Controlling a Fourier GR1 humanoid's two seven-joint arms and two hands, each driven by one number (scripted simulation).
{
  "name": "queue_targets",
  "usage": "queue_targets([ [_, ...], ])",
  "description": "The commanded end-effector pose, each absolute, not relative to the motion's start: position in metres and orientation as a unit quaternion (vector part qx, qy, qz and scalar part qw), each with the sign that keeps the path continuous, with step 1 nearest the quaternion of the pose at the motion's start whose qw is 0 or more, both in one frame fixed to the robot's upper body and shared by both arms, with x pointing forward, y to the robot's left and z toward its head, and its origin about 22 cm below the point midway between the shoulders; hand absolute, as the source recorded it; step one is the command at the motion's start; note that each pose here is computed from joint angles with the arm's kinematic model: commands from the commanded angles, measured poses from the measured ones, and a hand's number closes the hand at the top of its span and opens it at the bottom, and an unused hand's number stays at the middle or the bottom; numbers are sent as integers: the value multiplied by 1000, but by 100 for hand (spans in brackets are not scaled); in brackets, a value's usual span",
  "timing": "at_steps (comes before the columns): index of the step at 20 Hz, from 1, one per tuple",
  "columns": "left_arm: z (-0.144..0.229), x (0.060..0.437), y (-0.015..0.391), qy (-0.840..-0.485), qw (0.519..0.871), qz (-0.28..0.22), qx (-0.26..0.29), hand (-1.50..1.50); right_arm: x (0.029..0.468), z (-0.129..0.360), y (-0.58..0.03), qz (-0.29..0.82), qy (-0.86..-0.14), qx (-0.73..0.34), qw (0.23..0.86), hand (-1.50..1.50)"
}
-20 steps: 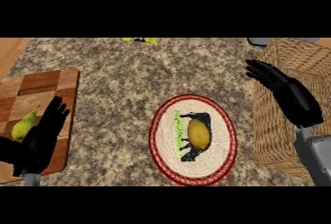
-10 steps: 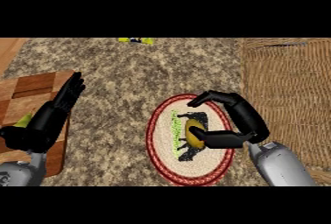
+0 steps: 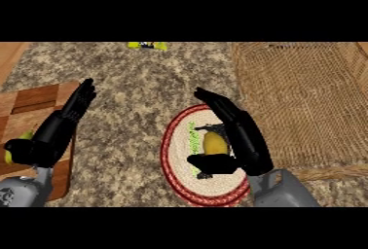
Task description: Pick the lemon from the placemat and place it in the basket
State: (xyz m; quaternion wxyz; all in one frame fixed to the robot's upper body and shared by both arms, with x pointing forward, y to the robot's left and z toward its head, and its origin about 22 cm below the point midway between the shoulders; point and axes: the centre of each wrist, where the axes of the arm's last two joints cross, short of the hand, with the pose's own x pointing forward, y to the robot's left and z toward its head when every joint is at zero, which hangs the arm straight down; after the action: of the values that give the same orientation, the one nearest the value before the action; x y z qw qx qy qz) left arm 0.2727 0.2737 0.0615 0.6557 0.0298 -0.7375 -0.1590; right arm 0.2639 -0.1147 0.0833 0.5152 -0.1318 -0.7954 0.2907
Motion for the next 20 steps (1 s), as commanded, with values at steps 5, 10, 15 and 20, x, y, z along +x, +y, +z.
queue_targets([
  [5,55,274,272,-732,662,-159,32,0,270,148,-125,428,-663,-333,516,-150],
  [10,57,267,279,-733,659,-162,31,0,264,182,-130,526,-563,-291,567,-150],
  [15,64,274,271,-738,653,-166,38,0,217,210,-141,563,-530,-245,585,-150],
  [20,54,278,278,-748,642,-164,29,0,217,245,-160,533,-539,-257,600,-150],
])
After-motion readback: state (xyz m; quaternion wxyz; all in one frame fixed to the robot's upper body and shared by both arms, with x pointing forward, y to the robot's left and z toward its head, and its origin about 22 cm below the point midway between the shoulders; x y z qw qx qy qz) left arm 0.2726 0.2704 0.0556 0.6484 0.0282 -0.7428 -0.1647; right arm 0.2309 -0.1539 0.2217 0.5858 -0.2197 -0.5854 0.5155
